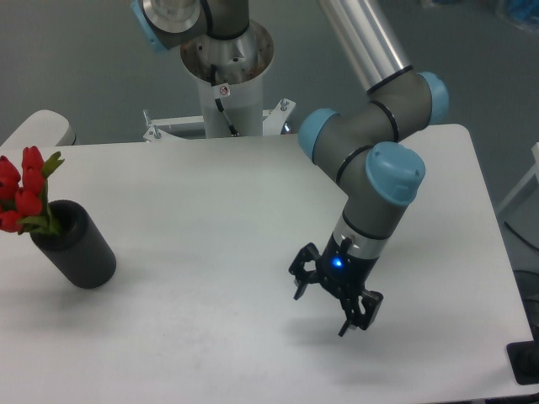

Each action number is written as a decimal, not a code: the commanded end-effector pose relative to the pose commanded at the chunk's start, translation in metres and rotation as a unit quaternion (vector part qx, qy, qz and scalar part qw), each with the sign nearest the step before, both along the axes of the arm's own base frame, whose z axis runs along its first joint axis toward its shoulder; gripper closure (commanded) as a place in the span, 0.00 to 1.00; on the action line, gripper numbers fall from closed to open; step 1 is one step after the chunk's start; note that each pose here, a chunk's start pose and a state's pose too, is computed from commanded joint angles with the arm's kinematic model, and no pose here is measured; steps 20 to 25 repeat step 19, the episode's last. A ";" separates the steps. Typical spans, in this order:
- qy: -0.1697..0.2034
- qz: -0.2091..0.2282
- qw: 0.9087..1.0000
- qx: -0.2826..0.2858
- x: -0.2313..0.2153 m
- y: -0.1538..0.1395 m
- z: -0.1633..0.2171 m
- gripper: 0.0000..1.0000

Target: Insert the flowers into the vase

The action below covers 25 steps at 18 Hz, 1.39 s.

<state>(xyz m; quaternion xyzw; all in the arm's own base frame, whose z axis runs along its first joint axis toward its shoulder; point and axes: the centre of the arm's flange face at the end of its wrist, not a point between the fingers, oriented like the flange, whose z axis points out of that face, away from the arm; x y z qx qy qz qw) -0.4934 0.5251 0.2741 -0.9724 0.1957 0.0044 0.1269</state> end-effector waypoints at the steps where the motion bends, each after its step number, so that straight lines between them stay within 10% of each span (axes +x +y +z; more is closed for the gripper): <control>1: 0.009 -0.017 1.000 -0.025 0.001 0.002 -0.002 0.00; 25: 0.054 -0.092 0.986 -0.127 0.011 0.018 -0.011 0.00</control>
